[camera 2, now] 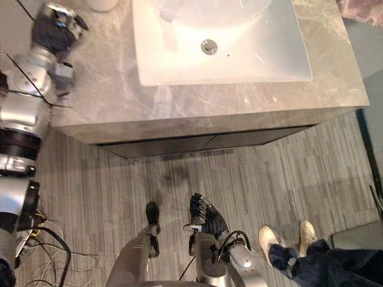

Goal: Organize washtable

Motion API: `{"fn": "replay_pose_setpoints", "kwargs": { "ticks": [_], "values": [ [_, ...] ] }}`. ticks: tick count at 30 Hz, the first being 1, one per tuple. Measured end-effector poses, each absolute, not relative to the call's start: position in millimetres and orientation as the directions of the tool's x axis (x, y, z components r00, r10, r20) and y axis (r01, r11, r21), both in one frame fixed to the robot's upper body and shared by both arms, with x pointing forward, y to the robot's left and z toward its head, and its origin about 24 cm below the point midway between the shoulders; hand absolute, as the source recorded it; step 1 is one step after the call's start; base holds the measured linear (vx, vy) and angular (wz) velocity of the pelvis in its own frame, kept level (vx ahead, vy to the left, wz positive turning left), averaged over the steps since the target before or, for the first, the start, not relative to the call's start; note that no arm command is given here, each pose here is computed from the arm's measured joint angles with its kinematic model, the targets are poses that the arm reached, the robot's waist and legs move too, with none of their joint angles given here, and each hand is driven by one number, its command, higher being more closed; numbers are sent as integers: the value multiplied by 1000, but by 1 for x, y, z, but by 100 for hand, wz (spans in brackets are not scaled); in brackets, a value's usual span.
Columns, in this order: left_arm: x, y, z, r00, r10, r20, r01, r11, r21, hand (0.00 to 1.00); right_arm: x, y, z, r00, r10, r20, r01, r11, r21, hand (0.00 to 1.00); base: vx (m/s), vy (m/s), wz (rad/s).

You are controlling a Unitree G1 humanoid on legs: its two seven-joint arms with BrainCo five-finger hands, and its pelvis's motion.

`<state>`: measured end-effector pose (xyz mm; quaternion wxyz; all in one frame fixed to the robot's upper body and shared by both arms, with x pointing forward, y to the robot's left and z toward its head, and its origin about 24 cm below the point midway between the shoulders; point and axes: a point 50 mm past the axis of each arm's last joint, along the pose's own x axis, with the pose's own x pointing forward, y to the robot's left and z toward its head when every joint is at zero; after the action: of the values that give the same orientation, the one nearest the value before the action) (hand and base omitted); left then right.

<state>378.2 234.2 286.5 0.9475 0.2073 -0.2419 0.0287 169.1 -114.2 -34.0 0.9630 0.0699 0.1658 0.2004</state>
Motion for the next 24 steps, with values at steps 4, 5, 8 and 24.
{"fn": "replay_pose_setpoints", "kwargs": {
  "ticks": [4, 5, 8, 24],
  "values": [
    [382, 221, 248, 921, -84, 381, -71, 924, 376, 100, 168, -116, -37, 861, 405, -306, -359, 912, 196, 0, 30, 3, 13],
    [383, 220, 245, 924, -86, 374, -67, 923, 379, 100, 167, -115, -40, 856, 406, -320, -358, 912, 200, 0, 31, -4, 10],
    [383, 221, 243, 927, -84, 366, -71, 917, 392, 100, 166, -116, -41, 853, 402, -332, -353, 914, 199, 0, 6, -3, 2],
    [394, 192, 278, 903, -156, 400, -48, 890, 454, 100, 168, -121, -40, 868, 369, -331, -332, 929, 164, 0, 20, 6, -2]
  ]
}}
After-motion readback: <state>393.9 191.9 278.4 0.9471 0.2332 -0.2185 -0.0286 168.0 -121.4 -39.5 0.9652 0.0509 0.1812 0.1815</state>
